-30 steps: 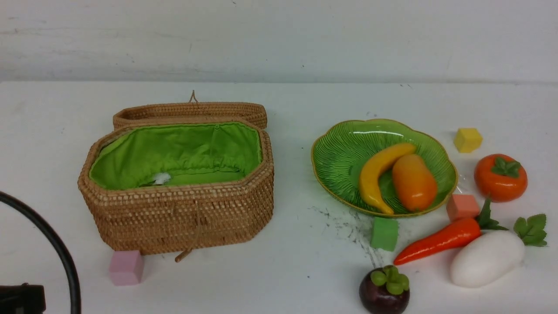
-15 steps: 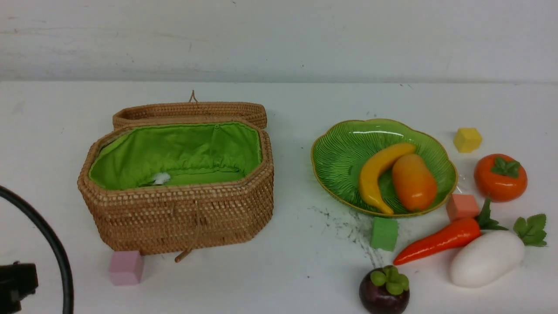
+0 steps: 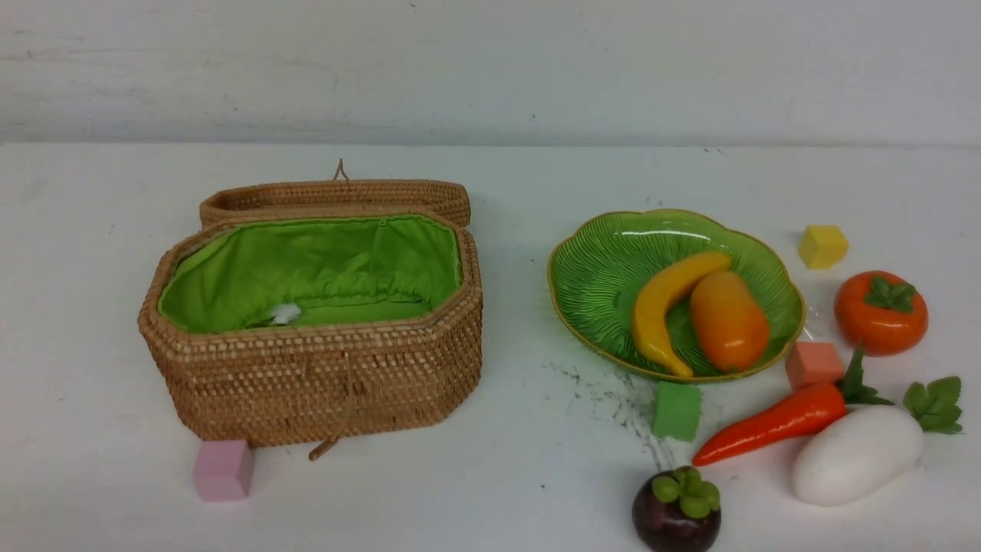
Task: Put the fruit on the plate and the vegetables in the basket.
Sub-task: Use the right arm to grab a mangosteen and put it into the right plate
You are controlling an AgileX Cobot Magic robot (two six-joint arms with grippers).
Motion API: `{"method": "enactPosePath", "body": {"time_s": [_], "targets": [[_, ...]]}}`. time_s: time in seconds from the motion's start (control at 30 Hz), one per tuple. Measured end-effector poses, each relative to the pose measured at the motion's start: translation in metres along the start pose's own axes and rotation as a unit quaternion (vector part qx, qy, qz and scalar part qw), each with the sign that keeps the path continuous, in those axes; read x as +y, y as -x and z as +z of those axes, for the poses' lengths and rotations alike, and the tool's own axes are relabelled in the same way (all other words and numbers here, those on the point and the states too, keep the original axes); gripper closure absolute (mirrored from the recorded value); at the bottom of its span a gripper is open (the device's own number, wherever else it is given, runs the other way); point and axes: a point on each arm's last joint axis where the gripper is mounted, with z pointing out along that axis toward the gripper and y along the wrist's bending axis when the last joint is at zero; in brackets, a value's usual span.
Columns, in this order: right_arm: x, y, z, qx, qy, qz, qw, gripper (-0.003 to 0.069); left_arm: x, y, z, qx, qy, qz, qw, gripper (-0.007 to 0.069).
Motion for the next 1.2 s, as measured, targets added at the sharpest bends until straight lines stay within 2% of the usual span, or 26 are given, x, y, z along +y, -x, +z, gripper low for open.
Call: {"method": "enactPosePath", "body": {"time_s": [0.17, 0.27, 1.2], "targets": [[0.000, 0.000, 0.000, 0.000, 0.000, 0.000, 1.000, 0.0416, 0.013, -0.053, 0.015, 0.063, 0.023, 0.004, 0.998, 0.0635], [0.000, 0.000, 0.000, 0.000, 0.000, 0.000, 1.000, 0.0416, 0.016, -0.069, 0.019, 0.084, 0.028, 0.005, 0.996, 0.0631], [0.000, 0.000, 0.000, 0.000, 0.000, 0.000, 1.000, 0.0416, 0.016, -0.067, 0.020, 0.069, 0.022, 0.006, 0.997, 0.0623]]}}
